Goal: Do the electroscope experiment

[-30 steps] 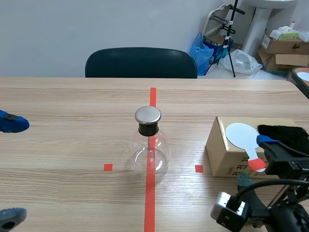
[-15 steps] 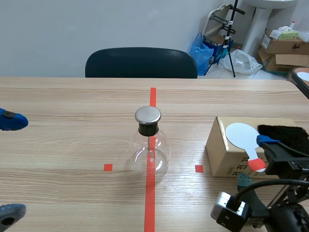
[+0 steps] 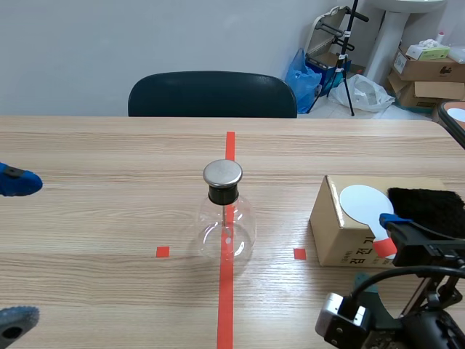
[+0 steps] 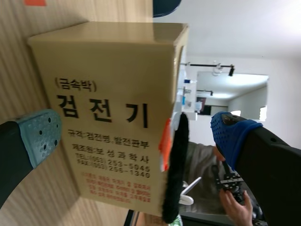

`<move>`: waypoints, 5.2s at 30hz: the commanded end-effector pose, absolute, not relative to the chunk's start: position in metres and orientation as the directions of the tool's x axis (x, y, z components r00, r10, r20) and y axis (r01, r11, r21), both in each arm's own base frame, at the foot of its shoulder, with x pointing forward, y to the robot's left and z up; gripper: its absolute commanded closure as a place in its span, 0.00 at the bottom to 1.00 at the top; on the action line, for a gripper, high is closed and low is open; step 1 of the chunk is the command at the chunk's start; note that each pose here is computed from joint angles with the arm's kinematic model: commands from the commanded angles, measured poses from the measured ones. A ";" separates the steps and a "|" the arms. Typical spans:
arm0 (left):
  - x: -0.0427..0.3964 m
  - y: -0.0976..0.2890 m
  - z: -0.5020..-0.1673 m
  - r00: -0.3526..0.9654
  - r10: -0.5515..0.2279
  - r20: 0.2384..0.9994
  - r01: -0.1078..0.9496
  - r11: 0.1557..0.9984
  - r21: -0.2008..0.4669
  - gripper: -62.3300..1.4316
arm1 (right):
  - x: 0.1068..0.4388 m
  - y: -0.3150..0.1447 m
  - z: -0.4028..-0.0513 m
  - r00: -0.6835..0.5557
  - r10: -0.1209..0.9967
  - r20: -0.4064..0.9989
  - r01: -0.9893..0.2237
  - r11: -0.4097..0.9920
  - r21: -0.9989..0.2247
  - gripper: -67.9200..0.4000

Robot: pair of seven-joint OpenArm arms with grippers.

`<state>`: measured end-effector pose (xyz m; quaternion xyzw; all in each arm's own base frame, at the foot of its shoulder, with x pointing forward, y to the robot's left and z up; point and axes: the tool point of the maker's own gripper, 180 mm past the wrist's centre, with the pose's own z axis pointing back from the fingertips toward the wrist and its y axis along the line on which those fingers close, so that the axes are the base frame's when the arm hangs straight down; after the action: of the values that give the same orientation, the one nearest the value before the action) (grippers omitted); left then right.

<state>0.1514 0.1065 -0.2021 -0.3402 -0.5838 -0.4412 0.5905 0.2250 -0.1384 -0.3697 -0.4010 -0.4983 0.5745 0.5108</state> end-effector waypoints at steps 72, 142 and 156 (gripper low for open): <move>0.152 0.105 -0.197 -0.075 -0.089 0.993 0.916 0.387 0.104 0.00 | 0.232 -0.147 -0.341 -0.135 0.991 -0.012 -0.037 -0.017 -0.999 0.00; 0.201 0.078 -0.152 -0.126 -0.083 0.989 0.715 0.683 0.148 0.00 | 0.215 -0.130 -0.216 -0.077 0.399 0.914 -0.468 0.795 -0.386 0.00; 0.201 0.074 -0.159 -0.087 -0.106 0.991 0.695 0.706 0.136 0.00 | 0.220 -0.123 -0.199 -0.095 0.362 0.927 -0.461 0.809 -0.364 0.00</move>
<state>0.2016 0.0744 -0.1610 -0.2152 -0.6638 -0.3194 0.6412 0.2186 -0.1226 -0.2086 0.0387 -0.6613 0.3109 0.6815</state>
